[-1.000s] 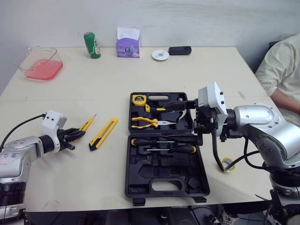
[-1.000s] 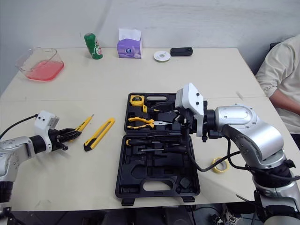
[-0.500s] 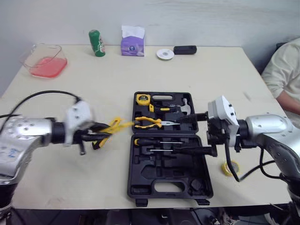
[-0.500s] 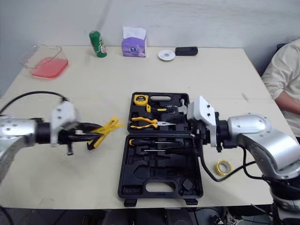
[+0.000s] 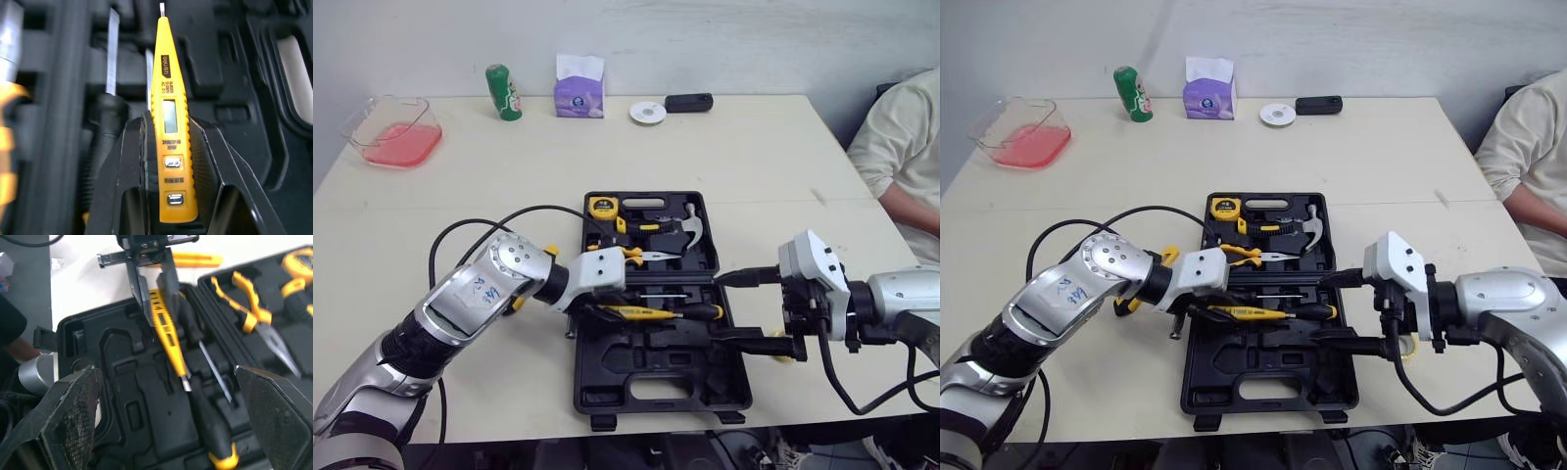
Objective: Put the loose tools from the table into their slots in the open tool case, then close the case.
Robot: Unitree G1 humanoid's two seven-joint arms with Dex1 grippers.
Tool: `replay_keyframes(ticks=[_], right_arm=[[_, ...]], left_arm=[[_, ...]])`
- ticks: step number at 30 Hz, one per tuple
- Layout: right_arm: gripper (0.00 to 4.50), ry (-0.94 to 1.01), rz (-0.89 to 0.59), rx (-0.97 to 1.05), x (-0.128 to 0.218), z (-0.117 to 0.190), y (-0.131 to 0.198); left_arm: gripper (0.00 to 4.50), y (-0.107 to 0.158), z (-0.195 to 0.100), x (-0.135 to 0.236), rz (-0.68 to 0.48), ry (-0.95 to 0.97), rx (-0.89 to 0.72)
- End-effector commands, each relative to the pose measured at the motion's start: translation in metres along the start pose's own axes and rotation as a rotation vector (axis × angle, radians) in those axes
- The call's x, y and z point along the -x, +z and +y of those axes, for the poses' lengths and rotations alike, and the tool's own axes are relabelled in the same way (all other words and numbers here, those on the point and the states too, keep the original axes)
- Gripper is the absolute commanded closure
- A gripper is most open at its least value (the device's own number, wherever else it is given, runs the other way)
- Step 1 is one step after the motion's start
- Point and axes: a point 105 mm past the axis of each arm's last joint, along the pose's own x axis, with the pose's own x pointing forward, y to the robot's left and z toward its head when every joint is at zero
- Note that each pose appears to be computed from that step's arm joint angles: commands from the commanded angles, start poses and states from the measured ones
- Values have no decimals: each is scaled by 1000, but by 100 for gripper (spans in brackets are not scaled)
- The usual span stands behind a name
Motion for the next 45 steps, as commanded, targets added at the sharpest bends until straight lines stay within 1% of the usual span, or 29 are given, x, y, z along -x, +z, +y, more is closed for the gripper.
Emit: replay_keyframes(ticks=[1, 5, 6, 8, 11, 13, 19, 23, 25, 26, 28, 29, 30, 31, 33, 34, 36, 38, 40, 42, 45], right_arm=[[0, -11, -2, 37, 4, 6, 8], [0, -22, -1, 33, 5, 7, 7], [0, -24, 1, 31, 5, 7, 7], [0, -27, 3, 29, 5, 7, 6], [0, -28, 3, 29, 5, 6, 6], [0, -26, 1, 31, 5, 6, 6], [0, -18, -4, 34, 2, 5, 6], [0, -12, -3, 36, 1, 5, 5], [0, -9, -3, 37, 1, 4, 5], [0, -8, -3, 37, 1, 4, 5], [0, -6, -2, 38, 1, 4, 5], [0, -5, -1, 39, 1, 4, 5], [0, -4, -2, 40, 1, 4, 5], [0, -4, -2, 41, 1, 4, 5], [0, -5, -3, 42, 1, 5, 5], [0, -5, -3, 42, 1, 5, 5], [0, -5, -5, 42, 0, 5, 4], [0, -5, -6, 42, -1, 5, 4], [0, 0, -5, 47, -4, 7, 3], [0, 8, 1, 54, -7, 8, 1], [0, 13, 0, 58, -8, 8, 0]], left_arm=[[394, 4, -3, 2, 47, -3, -51], [394, 3, -5, -1, 61, -16, -44], [394, -1, -6, -3, 83, -22, -65], [394, -3, -12, -6, 85, -50, -66], [394, -5, -3, -8, 96, 12, -56], [394, -6, -2, -8, 105, 21, -57], [394, -8, -3, -8, 101, 31, -17], [394, -6, -5, -10, 67, 26, -9], [287, -4, -7, -8, 41, 13, 21], [249, -3, -6, -5, 31, 18, 23], [155, 2, -5, 2, -5, 28, 34], [105, 8, -8, 9, -51, 5, 39], [66, 13, -12, 15, -103, -25, 22], [66, 16, -17, 20, -140, -52, -1], [66, 12, -23, 25, -178, -80, -50], [90, 10, -24, 26, -200, -78, -70], [165, 4, -24, 26, -239, -72, -64], [254, 1, -25, 24, -272, -75, -62], [345, 0, -20, 14, -369, -60, -5], [441, -4, -14, 4, -423, -40, 38], [446, -11, -11, -6, -416, -21, 28]])
